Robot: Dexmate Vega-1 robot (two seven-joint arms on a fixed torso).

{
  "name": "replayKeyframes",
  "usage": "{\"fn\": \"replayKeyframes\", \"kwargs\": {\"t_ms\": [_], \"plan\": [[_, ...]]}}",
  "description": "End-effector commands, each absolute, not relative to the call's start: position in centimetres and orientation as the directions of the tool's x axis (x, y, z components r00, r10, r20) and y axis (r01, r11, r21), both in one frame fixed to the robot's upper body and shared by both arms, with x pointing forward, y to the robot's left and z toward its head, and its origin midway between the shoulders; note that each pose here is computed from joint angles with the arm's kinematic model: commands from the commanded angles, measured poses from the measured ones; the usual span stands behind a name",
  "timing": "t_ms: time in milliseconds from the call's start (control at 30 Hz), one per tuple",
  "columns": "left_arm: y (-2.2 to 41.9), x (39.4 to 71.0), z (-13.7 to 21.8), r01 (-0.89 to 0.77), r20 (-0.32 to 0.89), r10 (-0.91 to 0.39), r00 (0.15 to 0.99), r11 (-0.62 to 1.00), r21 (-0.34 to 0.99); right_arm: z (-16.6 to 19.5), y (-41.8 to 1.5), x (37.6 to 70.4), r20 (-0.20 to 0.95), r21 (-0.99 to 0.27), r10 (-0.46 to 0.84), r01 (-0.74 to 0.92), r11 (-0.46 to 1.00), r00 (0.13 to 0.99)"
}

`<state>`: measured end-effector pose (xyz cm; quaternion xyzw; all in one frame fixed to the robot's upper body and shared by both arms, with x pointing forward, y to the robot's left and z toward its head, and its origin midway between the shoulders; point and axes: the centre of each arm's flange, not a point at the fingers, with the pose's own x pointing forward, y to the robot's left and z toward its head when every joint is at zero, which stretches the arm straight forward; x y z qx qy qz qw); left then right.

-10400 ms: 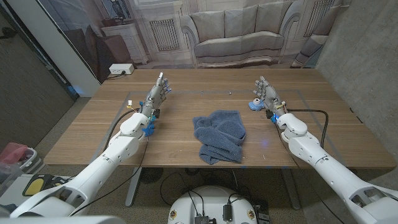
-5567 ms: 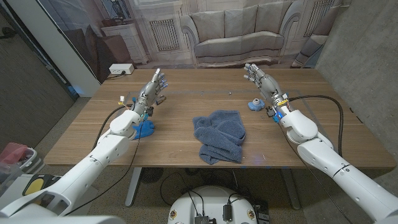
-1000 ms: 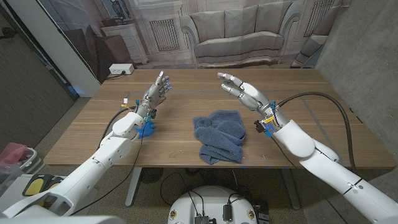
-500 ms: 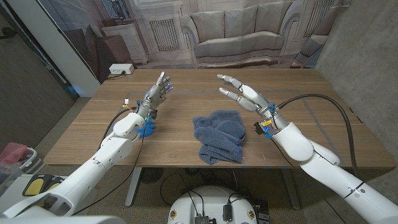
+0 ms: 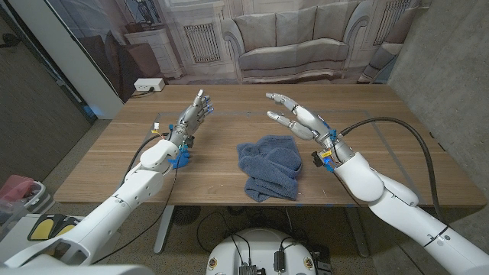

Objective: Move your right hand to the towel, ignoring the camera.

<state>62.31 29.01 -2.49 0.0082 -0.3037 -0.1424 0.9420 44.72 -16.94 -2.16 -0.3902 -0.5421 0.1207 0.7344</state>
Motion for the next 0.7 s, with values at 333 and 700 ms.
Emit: {"fn": "replayKeyframes", "kwargs": {"t_ms": [333,700], "plan": [[29.19,62.21,-2.59,0.262,0.579,-0.264,0.772,0.961,0.088,-2.54,-15.89,44.21,0.686,-0.727,0.618,0.338,0.597,0.384],[29.42,62.12,-2.94,0.259,0.580,-0.257,0.773,0.963,0.081,-2.82,-15.57,44.02,0.680,-0.733,0.620,0.374,0.569,0.391]]}}
